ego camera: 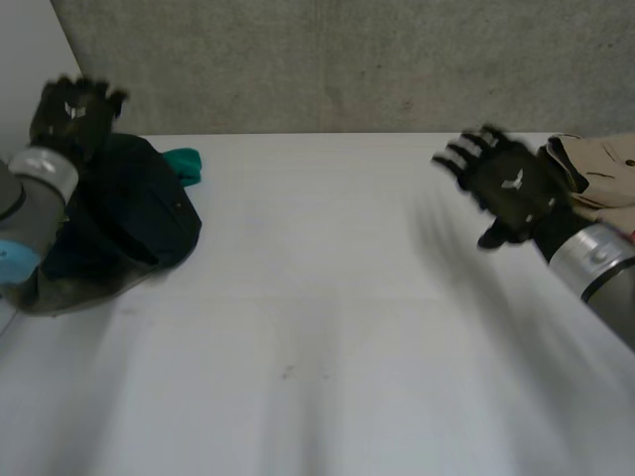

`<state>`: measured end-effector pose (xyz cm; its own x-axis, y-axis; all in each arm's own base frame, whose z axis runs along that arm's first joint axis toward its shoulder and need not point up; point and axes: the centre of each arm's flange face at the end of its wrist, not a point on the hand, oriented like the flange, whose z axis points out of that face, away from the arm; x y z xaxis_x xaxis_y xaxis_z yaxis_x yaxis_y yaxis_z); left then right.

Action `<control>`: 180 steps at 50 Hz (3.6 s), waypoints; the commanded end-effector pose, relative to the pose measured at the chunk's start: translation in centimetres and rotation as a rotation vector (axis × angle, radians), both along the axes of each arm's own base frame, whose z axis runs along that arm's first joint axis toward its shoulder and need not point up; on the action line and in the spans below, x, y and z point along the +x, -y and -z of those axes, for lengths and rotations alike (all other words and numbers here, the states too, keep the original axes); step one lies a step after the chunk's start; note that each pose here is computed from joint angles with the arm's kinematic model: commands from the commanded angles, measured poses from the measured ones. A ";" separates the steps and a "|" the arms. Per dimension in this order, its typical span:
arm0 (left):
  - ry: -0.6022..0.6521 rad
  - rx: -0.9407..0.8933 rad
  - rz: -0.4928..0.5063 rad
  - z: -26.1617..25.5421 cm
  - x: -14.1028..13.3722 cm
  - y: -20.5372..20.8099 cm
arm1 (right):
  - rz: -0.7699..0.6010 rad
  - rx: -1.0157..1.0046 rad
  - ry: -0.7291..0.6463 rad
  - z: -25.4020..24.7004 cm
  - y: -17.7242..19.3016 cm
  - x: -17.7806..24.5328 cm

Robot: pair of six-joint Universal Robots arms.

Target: Fold the laundry.

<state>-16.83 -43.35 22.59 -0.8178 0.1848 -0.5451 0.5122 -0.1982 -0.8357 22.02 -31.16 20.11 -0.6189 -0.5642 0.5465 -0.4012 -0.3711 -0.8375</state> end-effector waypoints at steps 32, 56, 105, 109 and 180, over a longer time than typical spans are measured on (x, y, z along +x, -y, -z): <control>-0.505 0.207 0.660 -5.3 -20.1 -18.2 | 0.280 0.132 0.015 -1.0 -1.4 -2.8; -0.494 0.192 0.717 -7.3 -20.2 -22.9 | 0.300 0.200 0.041 -1.2 -1.9 -3.2; 0.009 0.044 0.546 11.8 -16.1 -3.4 | -0.107 0.371 0.060 4.7 -13.4 16.6; -0.004 -0.037 0.499 10.9 -16.2 -3.1 | -0.118 0.298 0.128 0.1 -13.8 15.9; -0.308 -0.405 0.417 -5.7 -18.9 -3.6 | 0.296 -0.079 0.352 -4.8 9.4 7.5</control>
